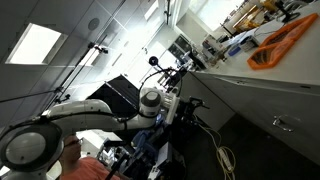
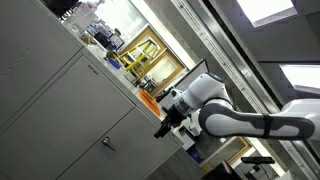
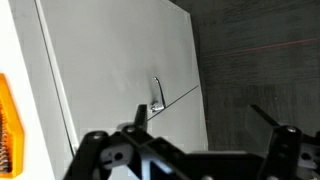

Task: Open the right cupboard door

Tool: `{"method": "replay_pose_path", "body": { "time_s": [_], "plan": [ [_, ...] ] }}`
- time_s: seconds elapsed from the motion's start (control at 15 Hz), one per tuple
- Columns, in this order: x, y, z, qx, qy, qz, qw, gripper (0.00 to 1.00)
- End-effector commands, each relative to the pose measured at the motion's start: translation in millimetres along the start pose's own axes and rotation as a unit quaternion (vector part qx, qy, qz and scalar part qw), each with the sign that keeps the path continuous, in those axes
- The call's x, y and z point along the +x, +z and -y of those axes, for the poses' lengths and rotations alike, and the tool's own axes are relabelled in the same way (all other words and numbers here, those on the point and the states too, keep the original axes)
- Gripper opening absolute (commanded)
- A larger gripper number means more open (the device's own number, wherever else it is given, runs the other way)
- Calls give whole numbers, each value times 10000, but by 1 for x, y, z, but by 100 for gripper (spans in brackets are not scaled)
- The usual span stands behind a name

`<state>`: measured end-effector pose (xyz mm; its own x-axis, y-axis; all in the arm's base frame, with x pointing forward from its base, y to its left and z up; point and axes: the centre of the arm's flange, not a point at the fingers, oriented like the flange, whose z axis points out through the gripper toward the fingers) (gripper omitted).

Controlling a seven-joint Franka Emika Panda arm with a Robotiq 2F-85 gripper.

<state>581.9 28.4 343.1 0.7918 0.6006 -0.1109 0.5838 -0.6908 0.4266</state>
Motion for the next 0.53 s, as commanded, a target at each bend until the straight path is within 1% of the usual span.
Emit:
{"method": "replay_pose_path", "body": {
  "time_s": [0.0,0.27,0.47],
  "plan": [
    [31,47,-26,-139,-233,-176,9995,100],
    [44,91,-40,66,-537,-535,9971,100],
    [47,122,-40,207,-780,-870,9929,100]
  ]
}}
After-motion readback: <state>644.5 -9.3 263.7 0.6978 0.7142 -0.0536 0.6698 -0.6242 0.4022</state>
